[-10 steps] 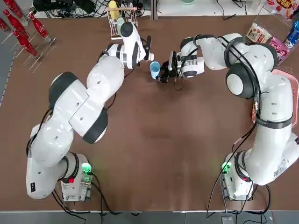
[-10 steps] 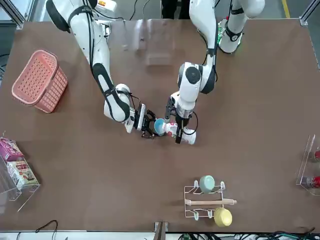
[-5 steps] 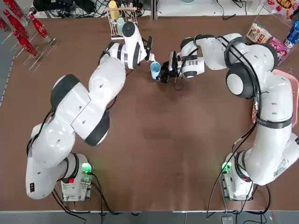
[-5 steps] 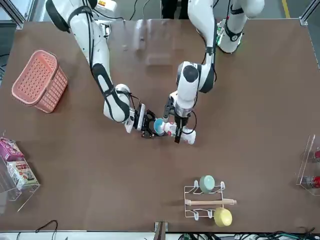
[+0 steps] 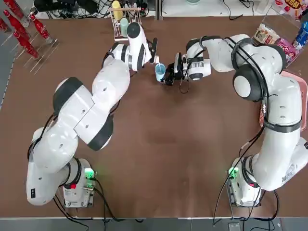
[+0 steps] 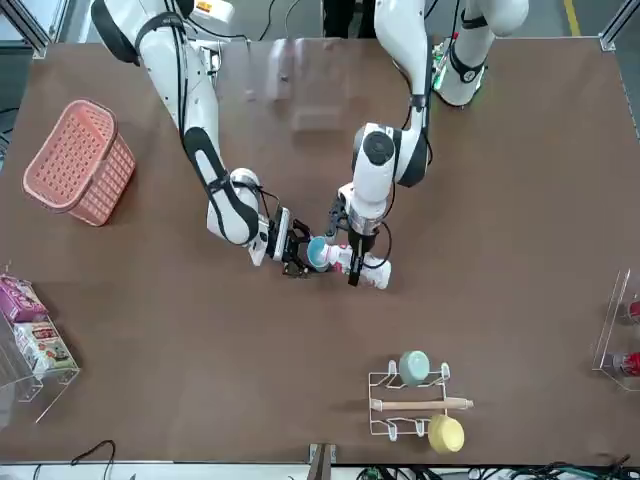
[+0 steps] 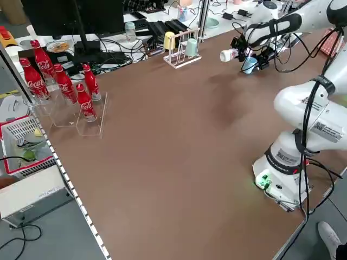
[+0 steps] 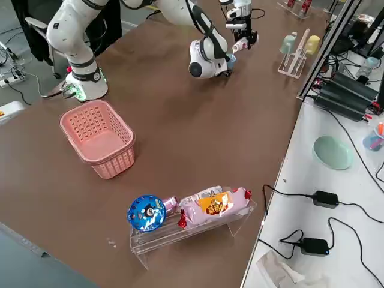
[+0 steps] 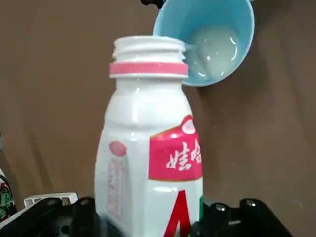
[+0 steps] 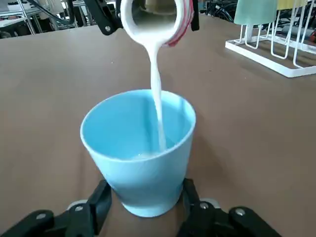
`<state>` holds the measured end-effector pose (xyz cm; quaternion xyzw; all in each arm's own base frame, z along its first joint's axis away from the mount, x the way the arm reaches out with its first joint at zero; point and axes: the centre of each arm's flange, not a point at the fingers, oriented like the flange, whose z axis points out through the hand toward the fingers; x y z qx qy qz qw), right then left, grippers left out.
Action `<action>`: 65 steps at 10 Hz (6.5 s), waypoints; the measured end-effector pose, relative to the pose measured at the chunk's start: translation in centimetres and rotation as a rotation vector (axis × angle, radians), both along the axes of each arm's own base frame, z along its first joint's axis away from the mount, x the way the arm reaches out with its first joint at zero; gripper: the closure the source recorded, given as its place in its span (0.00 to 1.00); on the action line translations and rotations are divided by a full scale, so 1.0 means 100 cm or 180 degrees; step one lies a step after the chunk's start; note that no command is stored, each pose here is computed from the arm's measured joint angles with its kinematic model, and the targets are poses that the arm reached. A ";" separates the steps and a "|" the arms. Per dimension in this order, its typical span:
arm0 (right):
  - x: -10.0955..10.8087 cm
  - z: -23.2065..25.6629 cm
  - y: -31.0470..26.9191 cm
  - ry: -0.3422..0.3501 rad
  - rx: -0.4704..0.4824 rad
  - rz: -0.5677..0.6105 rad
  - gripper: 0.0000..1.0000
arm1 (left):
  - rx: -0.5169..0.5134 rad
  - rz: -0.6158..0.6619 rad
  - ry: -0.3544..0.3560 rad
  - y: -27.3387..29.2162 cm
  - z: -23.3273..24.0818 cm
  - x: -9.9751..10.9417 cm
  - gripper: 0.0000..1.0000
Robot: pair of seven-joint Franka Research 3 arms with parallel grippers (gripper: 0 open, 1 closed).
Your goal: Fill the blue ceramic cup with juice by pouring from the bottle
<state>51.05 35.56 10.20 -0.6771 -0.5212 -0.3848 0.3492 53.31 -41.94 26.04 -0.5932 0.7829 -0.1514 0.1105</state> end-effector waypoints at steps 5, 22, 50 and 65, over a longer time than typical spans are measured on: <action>0.000 0.000 -0.001 0.0000 0.0002 0.0000 0.36 | -0.0231 0.0311 0.0188 -0.002 -0.003 -0.003 0.59; -0.001 -0.002 -0.004 0.0018 0.0012 -0.0010 0.24 | -0.1428 0.0300 0.1047 0.154 0.046 0.078 0.59; 0.064 0.126 -0.157 -0.0809 -0.0603 -0.0194 0.00 | -0.4499 -0.0217 0.1384 0.583 -0.139 0.029 0.61; 0.191 0.385 -0.263 0.1754 -0.2067 -0.3166 0.00 | -0.4452 -0.0168 0.1444 0.586 -0.153 0.026 0.01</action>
